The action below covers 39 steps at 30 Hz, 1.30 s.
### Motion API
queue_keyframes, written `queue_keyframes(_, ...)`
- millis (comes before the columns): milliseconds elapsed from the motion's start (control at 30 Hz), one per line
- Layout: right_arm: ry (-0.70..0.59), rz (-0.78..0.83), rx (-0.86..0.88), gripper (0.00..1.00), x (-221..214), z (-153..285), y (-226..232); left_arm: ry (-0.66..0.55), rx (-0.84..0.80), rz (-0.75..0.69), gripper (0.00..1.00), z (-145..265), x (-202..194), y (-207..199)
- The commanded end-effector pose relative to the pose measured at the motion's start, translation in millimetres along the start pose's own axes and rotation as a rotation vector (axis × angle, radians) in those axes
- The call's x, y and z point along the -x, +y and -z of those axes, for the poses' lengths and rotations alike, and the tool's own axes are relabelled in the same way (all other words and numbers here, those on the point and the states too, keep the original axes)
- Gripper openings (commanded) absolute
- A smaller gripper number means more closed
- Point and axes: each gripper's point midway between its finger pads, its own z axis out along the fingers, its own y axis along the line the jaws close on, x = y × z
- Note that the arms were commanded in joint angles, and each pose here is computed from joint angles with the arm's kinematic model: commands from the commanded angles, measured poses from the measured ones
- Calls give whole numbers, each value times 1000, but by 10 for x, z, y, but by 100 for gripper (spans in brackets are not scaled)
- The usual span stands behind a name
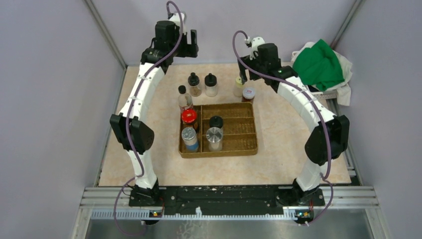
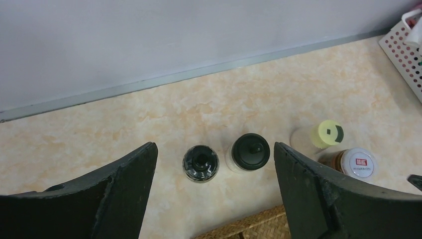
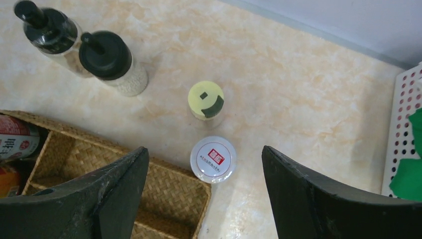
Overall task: Organize the condiment bottles
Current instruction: Pick up the bottle from the center of the board.
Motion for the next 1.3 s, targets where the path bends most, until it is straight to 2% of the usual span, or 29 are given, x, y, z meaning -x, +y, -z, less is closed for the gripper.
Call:
queue_keyframes(0,26,-33,21,83,-158,-171,-11,-6,-77,-43,92,-11,10,-222)
queue_keyframes(267,121,-79,21,82,-533,-400,-3,69,-104,-63,90,-46,-372,-334)
queue_keyframes(733,222,-116,15,82,-1020,-537,7,159,-120,-87,89,-52,-756,-454)
queue_keyframes(1267,281,-157,30,80,-1332,-751,12,188,-129,-106,90,106,-920,-497)
